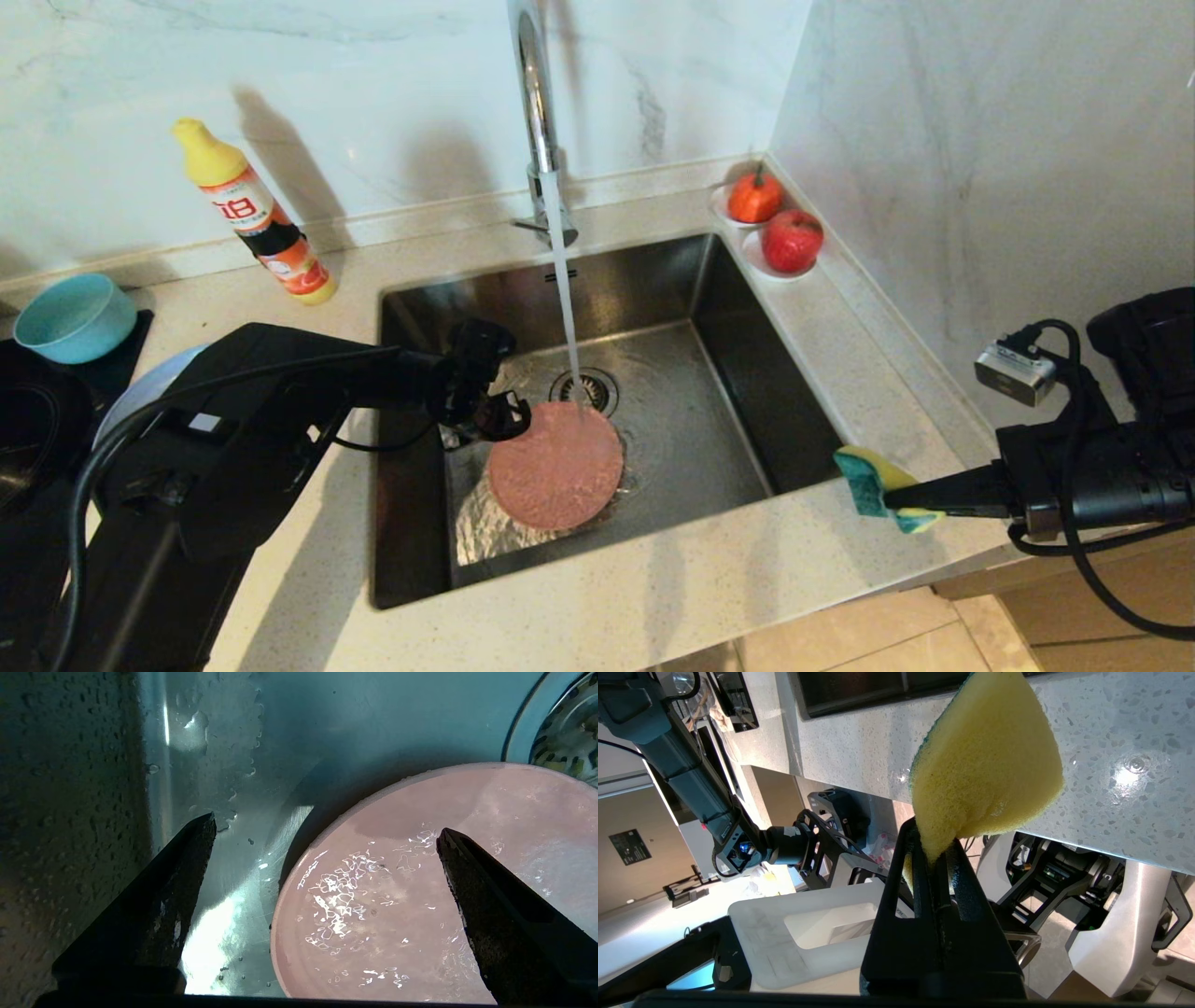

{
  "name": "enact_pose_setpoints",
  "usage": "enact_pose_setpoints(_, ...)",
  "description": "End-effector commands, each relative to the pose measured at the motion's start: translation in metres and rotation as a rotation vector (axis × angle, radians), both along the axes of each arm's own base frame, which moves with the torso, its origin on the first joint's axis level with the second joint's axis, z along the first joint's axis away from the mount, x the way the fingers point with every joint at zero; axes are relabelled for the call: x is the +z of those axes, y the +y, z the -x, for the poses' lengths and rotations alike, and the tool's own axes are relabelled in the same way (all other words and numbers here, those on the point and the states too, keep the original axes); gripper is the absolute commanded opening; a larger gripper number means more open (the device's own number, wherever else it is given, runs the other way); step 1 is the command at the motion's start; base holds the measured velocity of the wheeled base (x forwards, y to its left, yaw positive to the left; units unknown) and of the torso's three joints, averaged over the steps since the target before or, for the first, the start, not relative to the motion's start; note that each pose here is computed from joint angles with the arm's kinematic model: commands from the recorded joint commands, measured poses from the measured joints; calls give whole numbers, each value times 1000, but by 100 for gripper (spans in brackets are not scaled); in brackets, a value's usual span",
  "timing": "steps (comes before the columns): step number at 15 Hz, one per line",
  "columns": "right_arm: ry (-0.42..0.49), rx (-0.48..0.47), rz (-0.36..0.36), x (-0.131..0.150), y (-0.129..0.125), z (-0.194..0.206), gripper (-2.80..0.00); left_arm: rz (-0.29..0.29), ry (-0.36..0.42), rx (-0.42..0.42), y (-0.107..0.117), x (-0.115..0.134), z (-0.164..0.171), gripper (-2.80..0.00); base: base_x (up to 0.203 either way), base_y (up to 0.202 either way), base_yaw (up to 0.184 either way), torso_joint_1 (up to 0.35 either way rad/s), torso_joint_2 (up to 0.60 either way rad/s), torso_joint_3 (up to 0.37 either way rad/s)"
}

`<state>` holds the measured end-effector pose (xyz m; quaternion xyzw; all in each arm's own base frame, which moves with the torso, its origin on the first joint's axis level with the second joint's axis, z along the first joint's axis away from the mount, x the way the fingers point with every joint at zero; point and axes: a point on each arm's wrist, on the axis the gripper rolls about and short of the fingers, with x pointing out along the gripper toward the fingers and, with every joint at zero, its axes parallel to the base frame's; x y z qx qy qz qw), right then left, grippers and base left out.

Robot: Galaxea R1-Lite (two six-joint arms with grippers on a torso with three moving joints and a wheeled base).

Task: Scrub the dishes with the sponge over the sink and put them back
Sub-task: Rinse the plate

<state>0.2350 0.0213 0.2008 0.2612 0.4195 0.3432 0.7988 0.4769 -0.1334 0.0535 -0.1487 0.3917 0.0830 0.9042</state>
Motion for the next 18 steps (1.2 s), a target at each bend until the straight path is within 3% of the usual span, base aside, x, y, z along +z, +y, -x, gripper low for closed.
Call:
enact_pose_setpoints(1,9,4,-5,-1,0,0,-280,-4,10,2,0,-6,-1,0,0,0,0,0,0,0)
enact_pose_setpoints(7,10,1,-6,-1,-1,0,-280,-21,26,-16,-1,-16,-2,0,0,0,0,0,0,0)
enact_pose_setpoints(18,19,-7,-7,-4,-3,-1,-280,-16,45,-120,-2,-17,-2,0,0,0,0,0,0,0)
